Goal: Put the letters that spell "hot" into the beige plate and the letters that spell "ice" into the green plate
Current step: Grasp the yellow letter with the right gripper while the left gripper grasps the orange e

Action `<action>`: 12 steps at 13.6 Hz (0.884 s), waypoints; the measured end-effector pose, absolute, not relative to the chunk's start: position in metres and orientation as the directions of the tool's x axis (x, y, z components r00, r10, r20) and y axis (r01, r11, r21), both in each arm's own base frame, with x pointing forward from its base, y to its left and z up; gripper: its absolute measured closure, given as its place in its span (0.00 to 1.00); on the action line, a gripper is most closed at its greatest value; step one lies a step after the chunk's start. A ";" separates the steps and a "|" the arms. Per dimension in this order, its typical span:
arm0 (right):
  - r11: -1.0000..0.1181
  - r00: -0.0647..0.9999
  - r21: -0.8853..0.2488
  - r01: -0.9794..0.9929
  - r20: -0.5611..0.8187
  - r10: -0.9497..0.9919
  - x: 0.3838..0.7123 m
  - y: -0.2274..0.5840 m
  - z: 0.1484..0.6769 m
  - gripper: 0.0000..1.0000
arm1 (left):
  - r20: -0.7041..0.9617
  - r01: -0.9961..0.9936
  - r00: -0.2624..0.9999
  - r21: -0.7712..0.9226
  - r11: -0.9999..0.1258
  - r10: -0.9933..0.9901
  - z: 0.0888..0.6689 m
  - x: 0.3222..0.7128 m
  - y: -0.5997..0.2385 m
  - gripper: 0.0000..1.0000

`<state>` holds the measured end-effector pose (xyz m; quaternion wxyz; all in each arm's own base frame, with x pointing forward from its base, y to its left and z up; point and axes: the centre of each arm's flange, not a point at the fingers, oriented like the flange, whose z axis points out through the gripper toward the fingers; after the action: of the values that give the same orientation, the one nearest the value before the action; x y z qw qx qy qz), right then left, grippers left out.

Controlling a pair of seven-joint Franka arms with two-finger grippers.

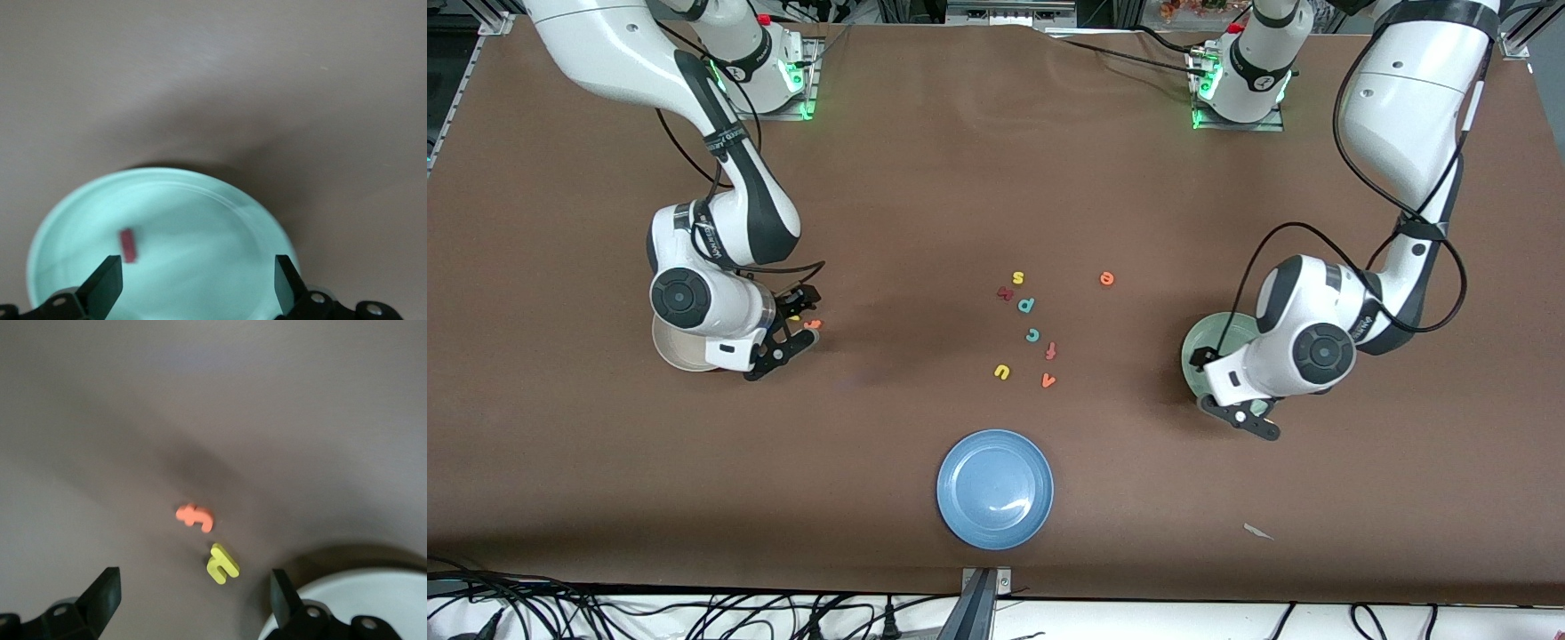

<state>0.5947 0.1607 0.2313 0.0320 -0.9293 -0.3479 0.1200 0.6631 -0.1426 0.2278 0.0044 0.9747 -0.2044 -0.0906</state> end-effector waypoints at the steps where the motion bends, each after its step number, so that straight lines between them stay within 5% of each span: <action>1: -0.708 0.683 -0.154 0.690 -0.187 0.706 0.590 0.159 0.226 0.00 | -0.205 -0.381 0.901 0.052 -0.923 -0.383 0.233 0.656 -0.154 0.00; 8: -0.349 0.344 -0.133 0.928 -0.061 0.937 0.563 0.140 0.213 0.00 | -0.317 -0.232 0.918 0.061 -0.971 -0.239 0.235 0.573 -0.267 0.00; 12: -0.302 0.298 -0.124 0.945 -0.053 0.953 0.562 0.121 0.206 0.04 | -0.259 -0.213 0.938 0.090 -0.973 -0.229 0.188 0.518 -0.292 0.00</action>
<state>0.5617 0.1214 0.2060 0.0343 -0.8049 -0.5896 0.0580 0.5182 -0.2918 0.1884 0.0306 0.9840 -0.1123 -0.1349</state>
